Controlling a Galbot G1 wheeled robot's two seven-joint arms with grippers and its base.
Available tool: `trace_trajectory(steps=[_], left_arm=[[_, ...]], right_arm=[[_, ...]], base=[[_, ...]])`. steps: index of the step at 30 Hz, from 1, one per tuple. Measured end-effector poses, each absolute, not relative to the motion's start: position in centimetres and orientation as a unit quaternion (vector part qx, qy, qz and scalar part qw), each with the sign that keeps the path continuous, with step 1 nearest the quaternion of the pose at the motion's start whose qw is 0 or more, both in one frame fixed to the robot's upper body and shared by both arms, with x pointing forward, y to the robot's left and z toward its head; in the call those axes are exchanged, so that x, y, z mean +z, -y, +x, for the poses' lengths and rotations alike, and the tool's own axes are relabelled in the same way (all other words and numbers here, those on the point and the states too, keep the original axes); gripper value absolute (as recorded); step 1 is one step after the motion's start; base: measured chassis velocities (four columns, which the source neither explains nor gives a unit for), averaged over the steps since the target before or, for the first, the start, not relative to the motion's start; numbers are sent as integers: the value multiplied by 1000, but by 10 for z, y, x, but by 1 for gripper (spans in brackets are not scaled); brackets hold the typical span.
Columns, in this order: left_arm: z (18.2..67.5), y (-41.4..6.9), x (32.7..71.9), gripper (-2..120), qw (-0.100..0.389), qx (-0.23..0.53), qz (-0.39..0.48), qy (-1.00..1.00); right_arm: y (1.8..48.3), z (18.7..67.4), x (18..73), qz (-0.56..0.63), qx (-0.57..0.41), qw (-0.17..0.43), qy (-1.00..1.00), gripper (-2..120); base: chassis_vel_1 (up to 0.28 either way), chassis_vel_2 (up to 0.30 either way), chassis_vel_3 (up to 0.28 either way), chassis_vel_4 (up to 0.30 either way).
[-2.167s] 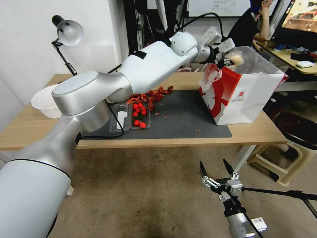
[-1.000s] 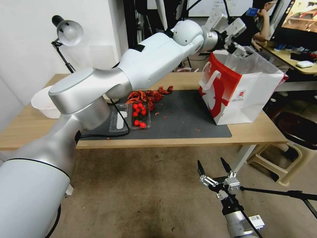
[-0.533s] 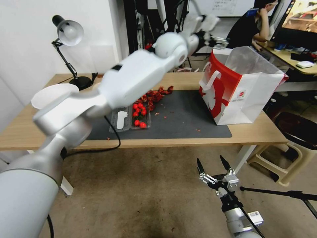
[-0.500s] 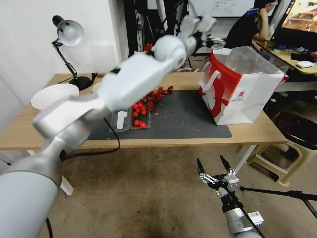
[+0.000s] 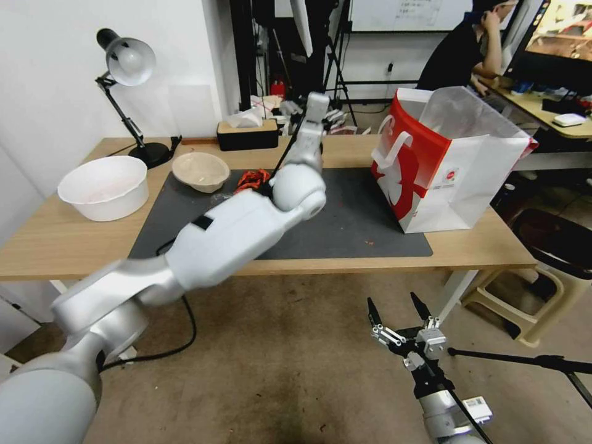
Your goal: Pick up the trash from the table and place it into the takeout bag.
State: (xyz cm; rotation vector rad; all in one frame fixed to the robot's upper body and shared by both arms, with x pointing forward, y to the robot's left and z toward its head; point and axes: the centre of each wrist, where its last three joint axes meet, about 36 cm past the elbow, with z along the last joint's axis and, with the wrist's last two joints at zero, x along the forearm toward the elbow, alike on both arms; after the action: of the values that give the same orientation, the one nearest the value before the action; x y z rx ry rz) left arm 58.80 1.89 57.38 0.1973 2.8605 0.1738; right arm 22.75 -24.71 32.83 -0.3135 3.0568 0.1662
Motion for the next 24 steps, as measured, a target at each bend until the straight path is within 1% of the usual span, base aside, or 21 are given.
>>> trace_trajectory(steps=[1, 2, 3, 5, 6, 7, 10, 11, 14, 15, 18, 19, 22, 24], left_arm=[[582, -24, 569, 100, 132, 60, 65, -987], [569, -41, 553, 100, 126, 61, 60, -988], [569, -41, 553, 100, 126, 61, 60, -988], [549, -75, 527, 100, 107, 59, 56, -991], [543, -83, 522, 100, 101, 57, 54, -992], [543, -83, 522, 100, 101, 57, 54, -992], [520, -122, 506, 100, 86, 51, 40, -994], [520, -122, 506, 100, 86, 51, 40, -994], [501, -156, 497, 100, 81, 52, 17, -995], [501, -156, 497, 100, 81, 52, 17, -995], [468, -189, 483, 100, 69, 47, -2, -996], [468, -189, 483, 100, 69, 47, -2, -996], [443, -212, 473, 100, 66, 46, -17, -997], [435, -220, 472, 100, 63, 43, -25, -997]], right_arm=[[247, 227, 329, -102, 54, 32, -993, 100], [247, 225, 329, -102, 54, 31, -993, 100], [247, 225, 329, -102, 54, 31, -993, 100], [246, 224, 330, -103, 53, 32, -993, 100], [245, 223, 331, -104, 53, 32, -993, 100], [245, 223, 331, -104, 53, 32, -993, 100], [241, 223, 332, -110, 53, 32, -992, 100], [241, 223, 332, -110, 53, 32, -992, 100], [238, 224, 333, -113, 53, 32, -992, 100], [238, 224, 333, -113, 53, 32, -992, 100], [237, 227, 334, -116, 52, 32, -991, 100], [237, 227, 334, -116, 52, 32, -991, 100], [236, 229, 335, -118, 52, 33, -991, 100], [237, 230, 336, -118, 51, 34, -991, 100]], base=[[0, 0, 0, 0], [0, 0, 0, 0], [0, 0, 0, 0], [0, 0, 0, 0], [0, 0, 0, 0], [0, 0, 0, 0], [0, 0, 0, 0], [0, 0, 0, 0], [0, 0, 0, 0], [0, 0, 0, 0], [0, 0, 0, 0], [0, 0, 0, 0], [0, 0, 0, 0], [0, 0, 0, 0]])
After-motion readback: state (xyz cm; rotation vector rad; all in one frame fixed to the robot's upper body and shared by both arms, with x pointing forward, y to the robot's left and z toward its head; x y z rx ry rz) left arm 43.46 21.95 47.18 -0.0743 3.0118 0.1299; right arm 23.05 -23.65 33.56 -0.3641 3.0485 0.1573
